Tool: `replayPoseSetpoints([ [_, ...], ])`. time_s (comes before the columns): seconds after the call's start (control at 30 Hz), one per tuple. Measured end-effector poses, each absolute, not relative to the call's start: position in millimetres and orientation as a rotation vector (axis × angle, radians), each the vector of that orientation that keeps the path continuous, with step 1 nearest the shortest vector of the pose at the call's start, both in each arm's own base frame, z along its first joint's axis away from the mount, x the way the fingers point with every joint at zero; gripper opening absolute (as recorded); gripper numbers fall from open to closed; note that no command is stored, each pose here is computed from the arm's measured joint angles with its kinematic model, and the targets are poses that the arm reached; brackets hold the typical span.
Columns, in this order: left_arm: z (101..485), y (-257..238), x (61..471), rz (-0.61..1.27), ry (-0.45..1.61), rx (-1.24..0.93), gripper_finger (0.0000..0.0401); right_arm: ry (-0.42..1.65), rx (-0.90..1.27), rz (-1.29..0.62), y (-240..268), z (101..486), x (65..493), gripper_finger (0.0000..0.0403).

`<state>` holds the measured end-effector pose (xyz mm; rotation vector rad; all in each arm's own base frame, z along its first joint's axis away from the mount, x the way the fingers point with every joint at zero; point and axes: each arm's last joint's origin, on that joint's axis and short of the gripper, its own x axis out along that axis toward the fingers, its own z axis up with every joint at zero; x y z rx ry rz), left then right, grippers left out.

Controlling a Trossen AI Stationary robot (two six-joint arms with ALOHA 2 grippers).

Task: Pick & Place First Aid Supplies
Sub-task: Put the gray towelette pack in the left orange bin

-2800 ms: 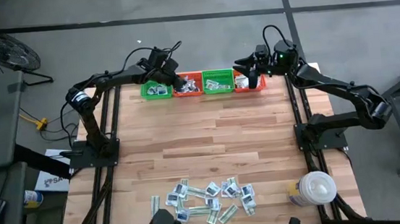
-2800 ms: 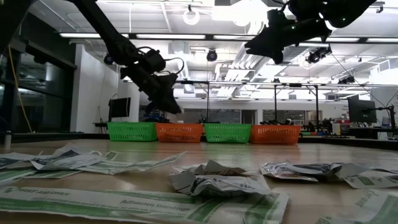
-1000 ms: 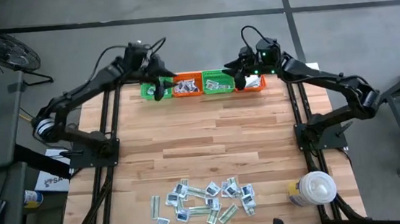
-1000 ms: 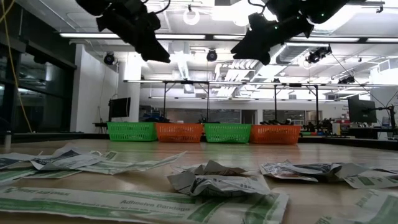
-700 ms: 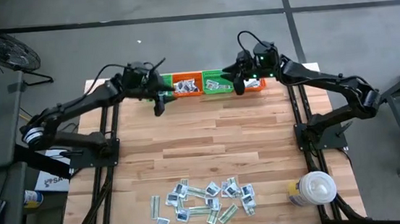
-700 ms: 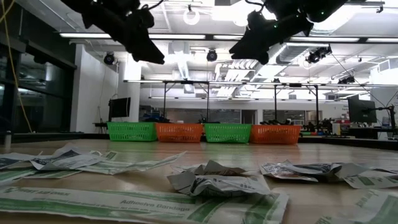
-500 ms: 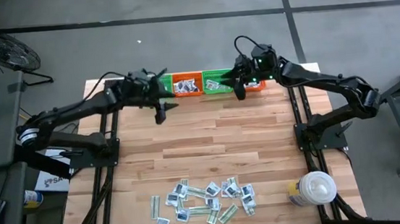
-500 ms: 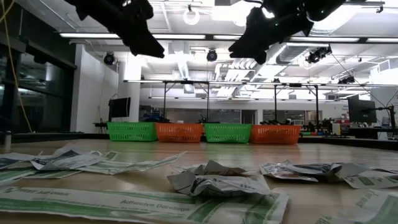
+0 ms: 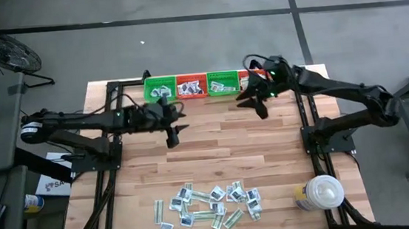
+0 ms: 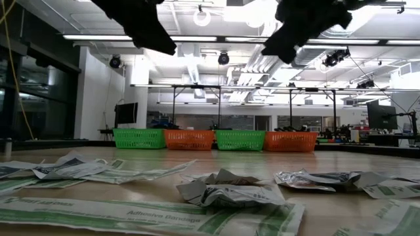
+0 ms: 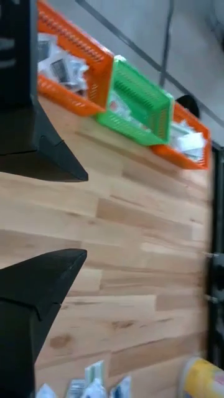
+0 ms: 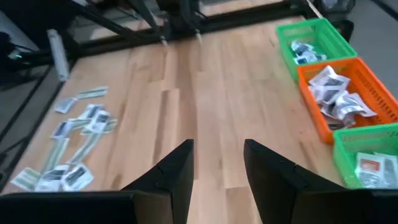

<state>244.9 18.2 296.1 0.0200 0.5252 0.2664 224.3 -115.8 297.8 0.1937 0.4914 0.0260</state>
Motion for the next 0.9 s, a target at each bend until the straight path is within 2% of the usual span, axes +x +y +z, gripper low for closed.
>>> replayPoseSetpoints([
  [0.2, 288.9, -11.5, 250.2, 0.239, 0.542, -0.020, 0.0182, 0.412, 0.260, 0.005, -85.5, 274.8, 187.7, 0.0133],
  [0.43, 265.5, -41.7, 267.4, 0.152, 0.616, -0.082, 0.0182, 0.340, 0.274, -0.029, -54.2, 267.9, 155.8, 0.0133],
  [0.9, 220.2, -93.5, 295.2, 0.008, 0.687, -0.213, 0.0182, 0.422, 0.281, 0.042, -30.7, 263.2, 150.9, 0.0133],
])
